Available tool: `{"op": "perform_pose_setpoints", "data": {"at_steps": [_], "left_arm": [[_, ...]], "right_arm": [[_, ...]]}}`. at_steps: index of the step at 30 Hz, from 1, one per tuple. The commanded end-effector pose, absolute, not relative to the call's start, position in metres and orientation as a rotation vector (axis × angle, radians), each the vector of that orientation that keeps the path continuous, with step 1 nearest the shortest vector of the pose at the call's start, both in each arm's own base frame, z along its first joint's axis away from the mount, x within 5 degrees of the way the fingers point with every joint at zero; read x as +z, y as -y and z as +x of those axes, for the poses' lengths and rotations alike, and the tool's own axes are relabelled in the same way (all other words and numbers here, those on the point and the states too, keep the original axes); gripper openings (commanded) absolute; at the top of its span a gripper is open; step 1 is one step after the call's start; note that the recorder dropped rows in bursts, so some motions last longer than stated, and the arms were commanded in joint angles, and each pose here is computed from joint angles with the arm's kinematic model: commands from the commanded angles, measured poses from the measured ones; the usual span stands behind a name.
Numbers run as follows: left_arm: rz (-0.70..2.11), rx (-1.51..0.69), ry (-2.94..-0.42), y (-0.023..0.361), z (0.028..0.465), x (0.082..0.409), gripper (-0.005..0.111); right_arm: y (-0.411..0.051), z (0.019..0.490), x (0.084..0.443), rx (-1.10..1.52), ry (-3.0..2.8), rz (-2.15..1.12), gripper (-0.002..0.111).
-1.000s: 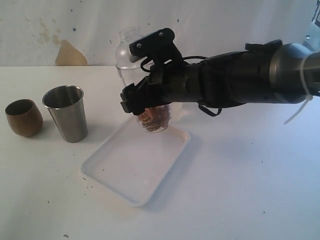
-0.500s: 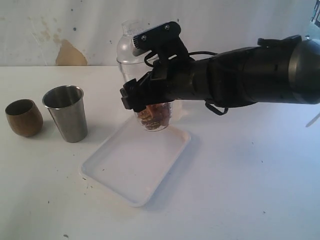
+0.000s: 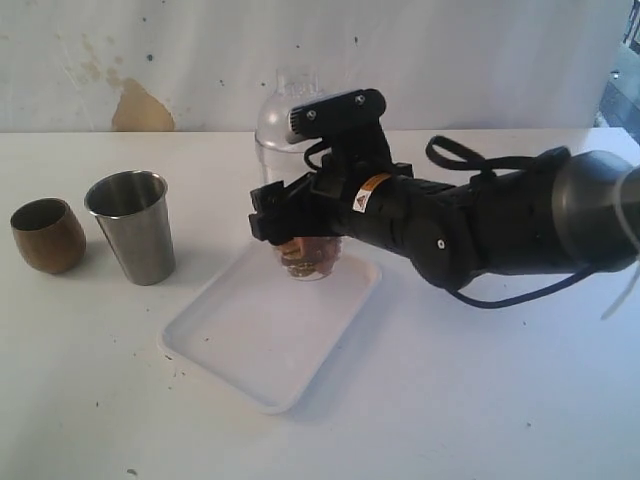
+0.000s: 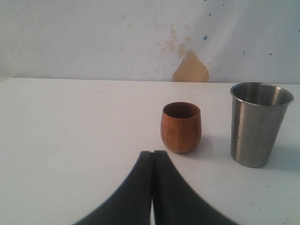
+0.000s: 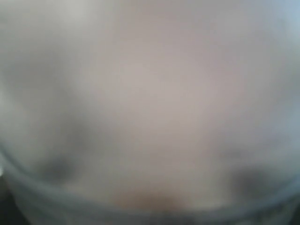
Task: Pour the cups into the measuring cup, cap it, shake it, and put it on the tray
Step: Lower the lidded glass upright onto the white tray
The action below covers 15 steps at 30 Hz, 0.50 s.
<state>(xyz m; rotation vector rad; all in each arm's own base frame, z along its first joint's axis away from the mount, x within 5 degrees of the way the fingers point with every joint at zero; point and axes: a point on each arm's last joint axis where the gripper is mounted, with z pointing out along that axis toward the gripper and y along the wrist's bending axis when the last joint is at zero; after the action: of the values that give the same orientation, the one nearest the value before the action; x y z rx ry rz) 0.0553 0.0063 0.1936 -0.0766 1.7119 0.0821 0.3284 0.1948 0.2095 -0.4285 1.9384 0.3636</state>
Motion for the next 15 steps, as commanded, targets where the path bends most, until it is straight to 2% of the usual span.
{"op": "perform_pose_setpoints", "data": {"at_steps": [1,6,9,11,15], "left_arm": [[-0.072,0.085,-1.714,-0.0063,0.0552,0.1922,0.000],[-0.072,0.085,-1.714,-0.0063,0.0552,0.1922,0.000],[-0.072,0.085,-1.714,-0.0063,0.0552,0.1922,0.000],[-0.072,0.085,-1.714,-0.0063,0.0552,0.1922,0.000],[-0.072,0.085,-1.714,-0.0063,0.0552,0.1922,0.000]], "right_arm": [[-0.2003,0.3355,0.1987,0.346,-1.839,-0.472,0.000],[-0.2012,0.3375,0.1906,0.337,-1.843,-0.480,0.001],[-0.2013,0.3377,0.1912,0.333,-1.834,-0.485,0.010],[-0.2013,0.3377,0.1912,0.331,-1.833,-0.487,0.023],[-0.2012,0.3375,0.1907,0.330,-1.840,-0.489,0.057]]}}
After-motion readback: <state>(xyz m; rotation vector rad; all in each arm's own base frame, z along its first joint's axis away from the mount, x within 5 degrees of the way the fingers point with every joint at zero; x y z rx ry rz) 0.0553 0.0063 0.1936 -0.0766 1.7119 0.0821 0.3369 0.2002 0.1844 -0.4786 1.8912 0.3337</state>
